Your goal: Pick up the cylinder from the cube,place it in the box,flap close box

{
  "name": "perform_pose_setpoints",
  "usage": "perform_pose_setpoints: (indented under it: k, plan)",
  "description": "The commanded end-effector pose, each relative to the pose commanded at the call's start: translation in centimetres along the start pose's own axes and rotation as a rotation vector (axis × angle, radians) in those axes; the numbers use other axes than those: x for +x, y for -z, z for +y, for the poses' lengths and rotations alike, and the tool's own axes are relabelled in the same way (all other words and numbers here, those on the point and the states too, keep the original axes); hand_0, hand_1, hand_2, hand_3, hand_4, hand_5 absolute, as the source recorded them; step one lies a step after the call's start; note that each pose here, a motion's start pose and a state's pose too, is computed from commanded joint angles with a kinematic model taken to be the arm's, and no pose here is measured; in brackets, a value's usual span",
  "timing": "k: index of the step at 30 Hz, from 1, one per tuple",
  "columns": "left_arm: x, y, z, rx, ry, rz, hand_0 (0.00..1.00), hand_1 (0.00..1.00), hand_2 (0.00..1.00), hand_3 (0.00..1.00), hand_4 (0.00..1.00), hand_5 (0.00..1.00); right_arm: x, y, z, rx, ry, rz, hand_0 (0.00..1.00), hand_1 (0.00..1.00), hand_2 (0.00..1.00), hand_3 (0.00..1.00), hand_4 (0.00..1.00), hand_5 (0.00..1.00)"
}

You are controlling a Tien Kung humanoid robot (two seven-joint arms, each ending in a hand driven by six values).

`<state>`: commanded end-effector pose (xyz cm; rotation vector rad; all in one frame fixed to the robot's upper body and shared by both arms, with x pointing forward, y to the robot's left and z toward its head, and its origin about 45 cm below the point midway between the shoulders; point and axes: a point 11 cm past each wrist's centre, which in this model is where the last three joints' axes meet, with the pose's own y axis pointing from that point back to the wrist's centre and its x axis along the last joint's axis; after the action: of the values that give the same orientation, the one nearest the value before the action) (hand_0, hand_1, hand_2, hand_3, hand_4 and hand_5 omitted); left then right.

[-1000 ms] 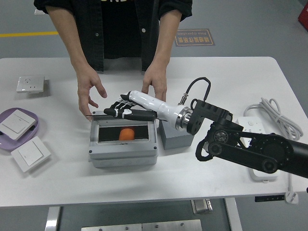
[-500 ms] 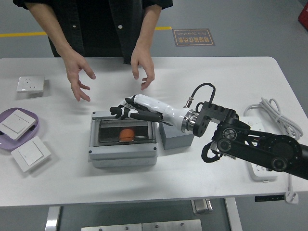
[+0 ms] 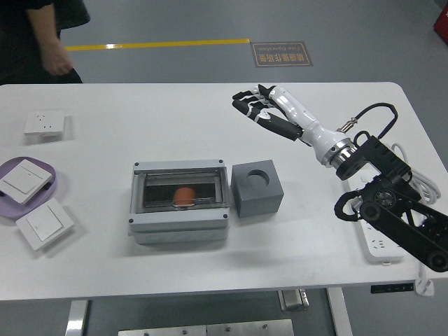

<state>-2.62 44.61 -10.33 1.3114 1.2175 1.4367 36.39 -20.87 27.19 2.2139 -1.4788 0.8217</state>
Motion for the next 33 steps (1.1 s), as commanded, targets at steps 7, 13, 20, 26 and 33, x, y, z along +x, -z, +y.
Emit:
perform_pose_setpoints:
  k: [7, 13, 20, 26, 33]
  plan:
    - [0.2, 0.4, 0.0, 0.001, -0.004, 0.013, 0.682, 0.691, 0.670, 0.703, 0.680, 0.198, 1.6, -5.4, 3.1, -0.091, -0.127, -0.079, 0.822, 0.773, 0.761, 0.728, 0.955, 0.998]
    - [0.4, 0.8, 0.0, 0.007, -0.007, 0.012, 0.680, 0.691, 0.669, 0.703, 0.679, 0.198, 1.4, -8.1, 4.7, -0.128, -0.153, -0.206, 0.975, 0.918, 0.927, 0.864, 0.998, 0.957]
    - [0.6, 0.9, 0.0, 0.007, -0.011, 0.006, 0.680, 0.692, 0.668, 0.701, 0.679, 0.198, 2.5, -9.0, 5.5, -0.138, -0.227, -0.341, 0.946, 0.909, 0.918, 0.905, 0.959, 0.558]
    - [0.5, 1.2, 0.0, 0.015, -0.011, -0.014, 0.680, 0.691, 0.668, 0.701, 0.679, 0.197, 3.7, -9.1, 5.9, -0.133, -0.269, -0.356, 0.829, 0.809, 0.803, 0.801, 0.796, 0.375]
    - [0.8, 0.8, 0.1, 0.007, -0.016, -0.010, 0.680, 0.690, 0.668, 0.702, 0.680, 0.198, 5.0, -9.2, 6.1, -0.128, -0.310, -0.349, 0.756, 0.748, 0.745, 0.697, 0.756, 0.452]
